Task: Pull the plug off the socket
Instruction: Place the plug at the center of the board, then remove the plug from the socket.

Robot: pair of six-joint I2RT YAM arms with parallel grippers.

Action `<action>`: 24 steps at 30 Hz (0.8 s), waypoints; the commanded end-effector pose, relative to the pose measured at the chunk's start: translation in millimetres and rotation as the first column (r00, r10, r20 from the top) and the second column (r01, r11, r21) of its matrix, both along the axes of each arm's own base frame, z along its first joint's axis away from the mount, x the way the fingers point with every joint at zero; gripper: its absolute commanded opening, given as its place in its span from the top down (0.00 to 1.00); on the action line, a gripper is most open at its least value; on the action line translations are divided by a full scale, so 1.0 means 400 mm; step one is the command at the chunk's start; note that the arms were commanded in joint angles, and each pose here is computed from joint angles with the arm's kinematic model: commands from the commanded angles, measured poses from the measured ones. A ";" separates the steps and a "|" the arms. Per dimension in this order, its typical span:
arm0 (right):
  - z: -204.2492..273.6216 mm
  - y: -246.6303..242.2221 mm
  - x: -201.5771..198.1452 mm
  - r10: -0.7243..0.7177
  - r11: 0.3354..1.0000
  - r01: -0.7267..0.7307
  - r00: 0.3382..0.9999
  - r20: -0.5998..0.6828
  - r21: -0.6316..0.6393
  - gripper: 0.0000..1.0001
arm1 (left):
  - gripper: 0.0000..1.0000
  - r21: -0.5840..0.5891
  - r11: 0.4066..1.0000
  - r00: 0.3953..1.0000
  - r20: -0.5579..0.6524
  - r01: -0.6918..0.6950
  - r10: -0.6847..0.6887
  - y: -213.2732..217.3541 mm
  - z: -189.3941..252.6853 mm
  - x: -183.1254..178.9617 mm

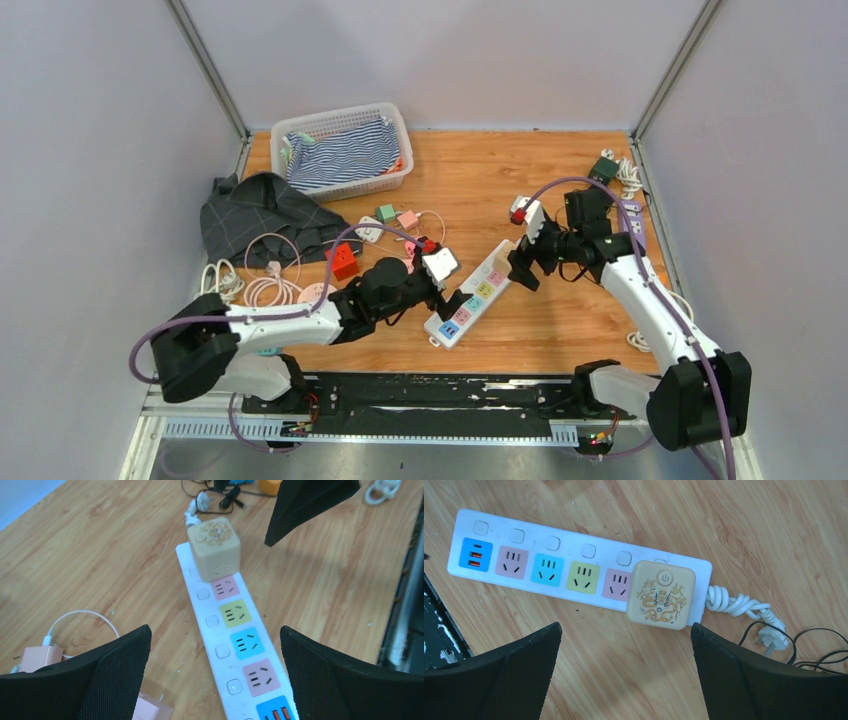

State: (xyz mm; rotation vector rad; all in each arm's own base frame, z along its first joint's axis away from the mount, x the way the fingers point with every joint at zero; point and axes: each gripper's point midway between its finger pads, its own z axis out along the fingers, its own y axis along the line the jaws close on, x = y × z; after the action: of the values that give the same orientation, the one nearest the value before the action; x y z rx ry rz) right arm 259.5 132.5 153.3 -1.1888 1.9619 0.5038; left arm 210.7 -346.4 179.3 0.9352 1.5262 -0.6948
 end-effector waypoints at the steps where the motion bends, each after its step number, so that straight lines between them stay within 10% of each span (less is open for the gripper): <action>1: -0.009 -0.007 0.030 -0.020 0.994 0.021 1.000 0.014 -0.110 0.00 | 0.00 -0.015 0.998 0.989 0.132 -0.062 0.064 -0.016 -0.021 0.048; 17: -0.139 0.015 0.116 -0.177 0.954 0.132 0.973 -0.149 -0.269 0.01 | 0.00 0.073 0.996 0.997 -0.064 -0.048 0.052 -0.083 -0.201 0.053; 24: -0.211 0.029 0.092 -0.147 0.947 0.075 0.965 -0.215 -0.311 0.20 | 0.00 0.103 0.987 0.988 -0.086 -0.123 0.132 -0.083 -0.245 0.085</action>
State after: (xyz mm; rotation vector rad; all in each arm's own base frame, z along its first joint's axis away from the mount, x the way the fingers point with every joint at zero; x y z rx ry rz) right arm 304.1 141.0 82.9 -1.1978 2.3208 0.3237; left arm 236.5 -371.6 73.1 0.9431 1.7115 -0.5890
